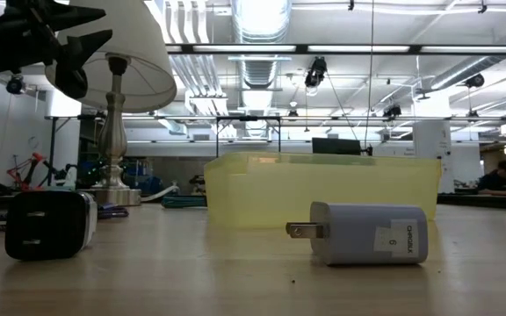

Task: Pick and place items into bin
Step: Stack the card reader box on top of the card reader box in the blue bin, then put the white charger cable wire into the yellow bin

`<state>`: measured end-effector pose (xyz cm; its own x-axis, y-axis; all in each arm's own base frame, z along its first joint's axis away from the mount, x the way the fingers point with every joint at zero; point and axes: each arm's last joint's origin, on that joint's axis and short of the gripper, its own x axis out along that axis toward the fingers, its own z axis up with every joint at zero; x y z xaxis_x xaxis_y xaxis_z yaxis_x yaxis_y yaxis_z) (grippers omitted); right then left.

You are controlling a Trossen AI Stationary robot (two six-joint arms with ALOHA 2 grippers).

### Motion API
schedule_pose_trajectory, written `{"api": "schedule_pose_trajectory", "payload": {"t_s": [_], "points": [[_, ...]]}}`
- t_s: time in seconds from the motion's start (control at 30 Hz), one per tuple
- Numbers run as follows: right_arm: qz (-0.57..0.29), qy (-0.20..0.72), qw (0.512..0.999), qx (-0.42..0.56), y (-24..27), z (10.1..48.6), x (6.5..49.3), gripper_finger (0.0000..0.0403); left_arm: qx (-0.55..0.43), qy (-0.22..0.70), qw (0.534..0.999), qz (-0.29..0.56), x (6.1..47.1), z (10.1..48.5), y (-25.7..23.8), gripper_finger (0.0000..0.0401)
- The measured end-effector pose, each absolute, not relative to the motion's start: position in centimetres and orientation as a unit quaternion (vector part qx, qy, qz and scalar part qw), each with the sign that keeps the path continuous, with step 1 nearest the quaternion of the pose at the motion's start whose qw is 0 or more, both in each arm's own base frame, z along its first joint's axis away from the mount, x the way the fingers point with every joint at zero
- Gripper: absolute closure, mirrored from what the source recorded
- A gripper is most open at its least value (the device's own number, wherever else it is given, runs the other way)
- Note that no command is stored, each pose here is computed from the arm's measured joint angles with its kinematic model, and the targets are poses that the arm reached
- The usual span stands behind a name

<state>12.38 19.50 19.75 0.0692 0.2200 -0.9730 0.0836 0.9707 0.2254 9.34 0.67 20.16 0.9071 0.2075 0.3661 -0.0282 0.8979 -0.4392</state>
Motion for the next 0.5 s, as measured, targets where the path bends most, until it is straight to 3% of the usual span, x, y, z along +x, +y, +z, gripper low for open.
{"api": "schedule_pose_trajectory", "payload": {"t_s": [0.33,0.5], "points": [[0.056,0.692,0.709,0.126,19.4,20.0,12.3,0.0299,-0.217,-0.206,0.952,0.062,9.3,20.2,0.7,0.0271],[0.037,0.629,0.764,0.138,18.5,21.5,12.9,0.0287,-0.217,-0.206,0.952,0.062,9.3,20.2,0.7,0.0271]]}}
